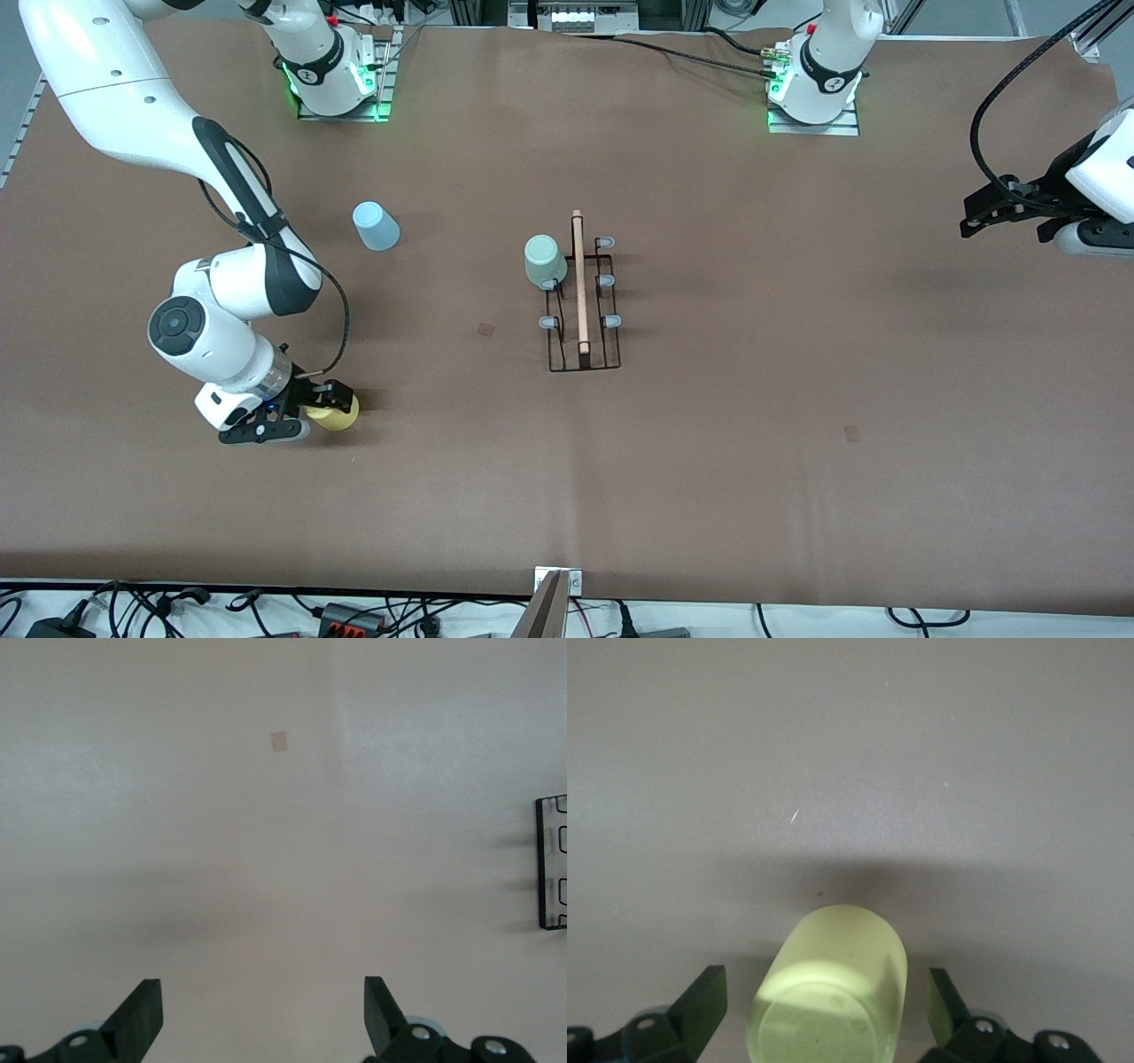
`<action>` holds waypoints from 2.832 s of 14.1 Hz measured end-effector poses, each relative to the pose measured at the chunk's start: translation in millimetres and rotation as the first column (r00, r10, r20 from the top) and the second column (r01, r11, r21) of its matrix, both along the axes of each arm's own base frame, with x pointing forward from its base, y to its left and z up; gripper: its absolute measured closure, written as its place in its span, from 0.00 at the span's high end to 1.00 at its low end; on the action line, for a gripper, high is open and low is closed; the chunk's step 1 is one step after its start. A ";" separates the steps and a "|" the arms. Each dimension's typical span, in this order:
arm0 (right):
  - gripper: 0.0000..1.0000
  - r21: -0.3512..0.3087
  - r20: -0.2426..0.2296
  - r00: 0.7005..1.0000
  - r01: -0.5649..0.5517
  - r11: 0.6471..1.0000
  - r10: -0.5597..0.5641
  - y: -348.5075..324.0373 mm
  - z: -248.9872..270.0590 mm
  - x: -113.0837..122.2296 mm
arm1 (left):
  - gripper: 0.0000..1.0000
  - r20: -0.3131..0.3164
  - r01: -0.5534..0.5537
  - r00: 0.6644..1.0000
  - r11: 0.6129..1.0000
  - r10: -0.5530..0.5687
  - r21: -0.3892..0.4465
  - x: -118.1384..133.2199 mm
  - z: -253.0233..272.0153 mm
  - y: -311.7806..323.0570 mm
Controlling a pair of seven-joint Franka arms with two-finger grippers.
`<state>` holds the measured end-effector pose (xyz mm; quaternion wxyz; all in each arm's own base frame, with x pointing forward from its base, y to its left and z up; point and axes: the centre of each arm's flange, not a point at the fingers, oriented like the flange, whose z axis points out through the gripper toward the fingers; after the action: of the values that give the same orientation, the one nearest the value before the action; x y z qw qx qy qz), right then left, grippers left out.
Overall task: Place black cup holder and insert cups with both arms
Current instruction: 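Close the right gripper around the yellow cup, then carry the yellow cup with the right gripper to the rack, then lower the yellow cup onto a rack peg and open the right gripper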
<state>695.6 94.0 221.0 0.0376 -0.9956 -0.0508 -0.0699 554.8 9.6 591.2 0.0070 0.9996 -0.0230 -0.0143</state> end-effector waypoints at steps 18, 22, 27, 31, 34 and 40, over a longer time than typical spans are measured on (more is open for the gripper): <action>0.69 -0.037 0.038 0.997 0.072 0.997 -0.070 133.1 182.6 -45.8 | 1.00 -0.008 -0.005 1.000 1.000 0.005 0.000 -0.9 -0.3 2.9; 0.69 0.076 0.005 0.985 0.171 0.982 -0.172 240.3 204.8 -89.1 | 1.00 -0.008 -0.002 1.000 1.000 0.002 0.000 -1.0 -0.3 1.3; 0.69 0.108 -0.031 0.980 0.198 0.974 -0.196 319.6 201.4 -125.5 | 1.00 -0.010 0.002 1.000 1.000 -0.002 0.000 -1.1 -0.1 -0.8; 0.69 0.079 0.010 0.986 0.167 0.983 -0.168 360.0 165.2 -144.3 | 1.00 -0.016 0.020 1.000 1.000 -0.020 0.000 -1.8 -0.2 -11.2; 0.69 0.079 0.025 0.989 0.145 0.986 -0.148 372.7 143.4 -147.5 | 1.00 -0.015 0.037 0.999 0.999 -0.037 0.000 -1.9 0.5 -20.7; 0.69 0.052 0.037 0.992 0.122 0.991 -0.124 388.3 116.4 -157.0 | 1.00 -0.016 0.037 0.999 0.999 -0.037 0.000 -2.1 1.2 -20.5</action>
<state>538.7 482.3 337.5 0.0568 -0.9939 0.0117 -0.0933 552.7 -10.9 592.3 0.0068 0.9989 -0.0413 -0.0224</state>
